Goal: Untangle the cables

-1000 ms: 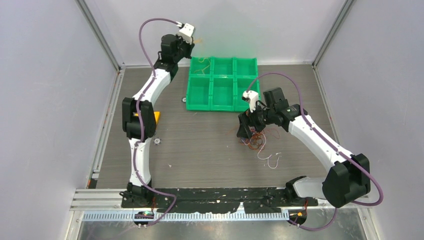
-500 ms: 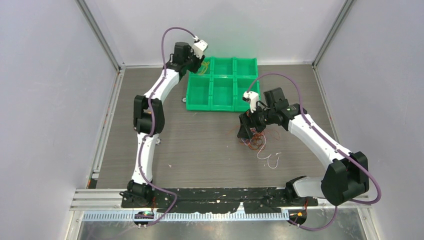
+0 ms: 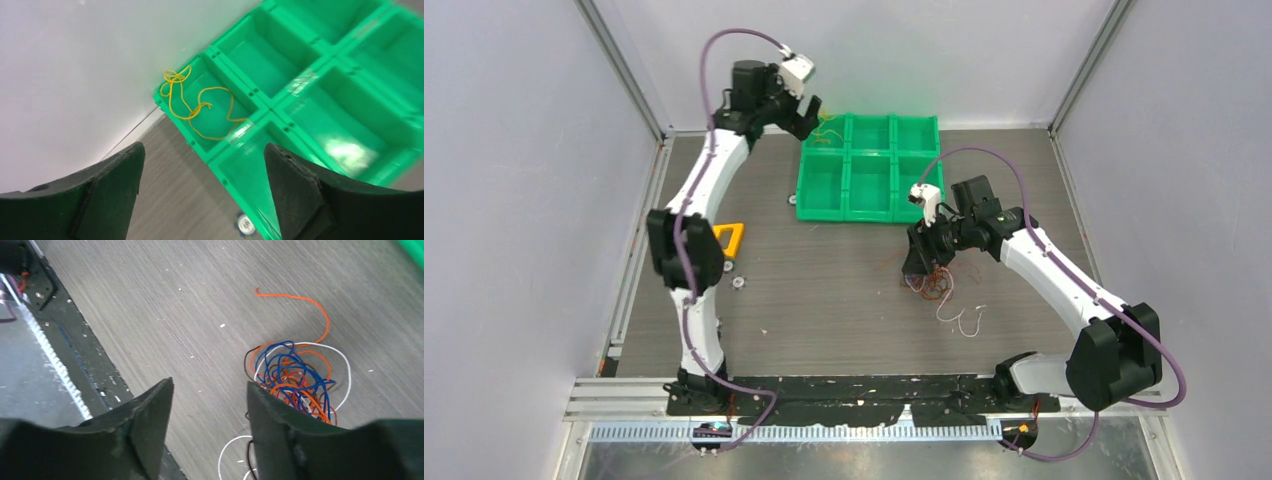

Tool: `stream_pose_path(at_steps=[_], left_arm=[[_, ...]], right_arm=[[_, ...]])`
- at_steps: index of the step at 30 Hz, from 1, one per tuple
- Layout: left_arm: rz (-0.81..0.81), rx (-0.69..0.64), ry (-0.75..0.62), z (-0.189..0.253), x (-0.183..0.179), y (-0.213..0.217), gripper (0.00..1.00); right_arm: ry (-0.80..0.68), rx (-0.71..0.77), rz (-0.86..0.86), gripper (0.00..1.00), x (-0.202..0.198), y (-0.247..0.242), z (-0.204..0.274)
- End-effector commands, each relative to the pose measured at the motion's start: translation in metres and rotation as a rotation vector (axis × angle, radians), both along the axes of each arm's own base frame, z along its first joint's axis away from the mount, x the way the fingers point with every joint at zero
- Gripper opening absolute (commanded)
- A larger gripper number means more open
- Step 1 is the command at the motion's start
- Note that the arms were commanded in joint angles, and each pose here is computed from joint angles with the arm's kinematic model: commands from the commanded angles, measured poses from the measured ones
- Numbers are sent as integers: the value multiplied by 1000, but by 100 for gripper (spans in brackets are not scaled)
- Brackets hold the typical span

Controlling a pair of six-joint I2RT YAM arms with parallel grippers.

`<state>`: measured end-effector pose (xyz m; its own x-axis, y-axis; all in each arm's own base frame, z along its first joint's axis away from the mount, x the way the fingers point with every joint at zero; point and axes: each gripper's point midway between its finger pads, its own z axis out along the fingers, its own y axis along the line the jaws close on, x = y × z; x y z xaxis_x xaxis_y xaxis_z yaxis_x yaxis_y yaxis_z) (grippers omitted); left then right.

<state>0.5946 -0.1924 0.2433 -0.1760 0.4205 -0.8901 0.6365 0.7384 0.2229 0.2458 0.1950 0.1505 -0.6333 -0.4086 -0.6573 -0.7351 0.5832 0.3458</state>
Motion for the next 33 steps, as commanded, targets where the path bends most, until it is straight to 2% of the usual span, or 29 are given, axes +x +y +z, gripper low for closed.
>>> stream_pose_path(at_steps=[1, 4, 6, 10, 11, 12, 15, 19, 23, 27, 33], left_arm=[[-159, -224, -105, 122, -83, 12, 93], [-321, -279, -12, 111, -161, 1, 93], [-416, -324, 31, 106, -219, -7, 93], [-537, -426, 179, 58, -311, -30, 94], [-546, -457, 190, 52, -324, -37, 94], [-557, -493, 202, 48, -339, -45, 95], [-601, -542, 203, 38, -372, -71, 96], [-612, -545, 212, 30, -388, -100, 96], [-578, -619, 241, 30, -381, -127, 94], [-599, -651, 188, 41, -380, -154, 92], [-472, -681, 147, 43, -349, -174, 83]], right_arm=[[-48, 95, 36, 50, 4, 13, 27], [-43, 163, 60, 32, 2, 23, 43], [-52, 222, 94, 26, -1, 31, 59], [-74, 358, 152, 24, -7, 48, 97], [-119, 391, 156, 24, -3, 52, 108], [-89, 423, 126, 25, -3, 54, 114], [-143, 514, 71, 24, 8, 60, 135], [-85, 598, 7, 20, 16, 68, 147], [-27, 664, -25, 18, 17, 73, 152], [22, 715, -35, 18, 14, 75, 153], [92, 793, -56, 18, 10, 78, 161]])
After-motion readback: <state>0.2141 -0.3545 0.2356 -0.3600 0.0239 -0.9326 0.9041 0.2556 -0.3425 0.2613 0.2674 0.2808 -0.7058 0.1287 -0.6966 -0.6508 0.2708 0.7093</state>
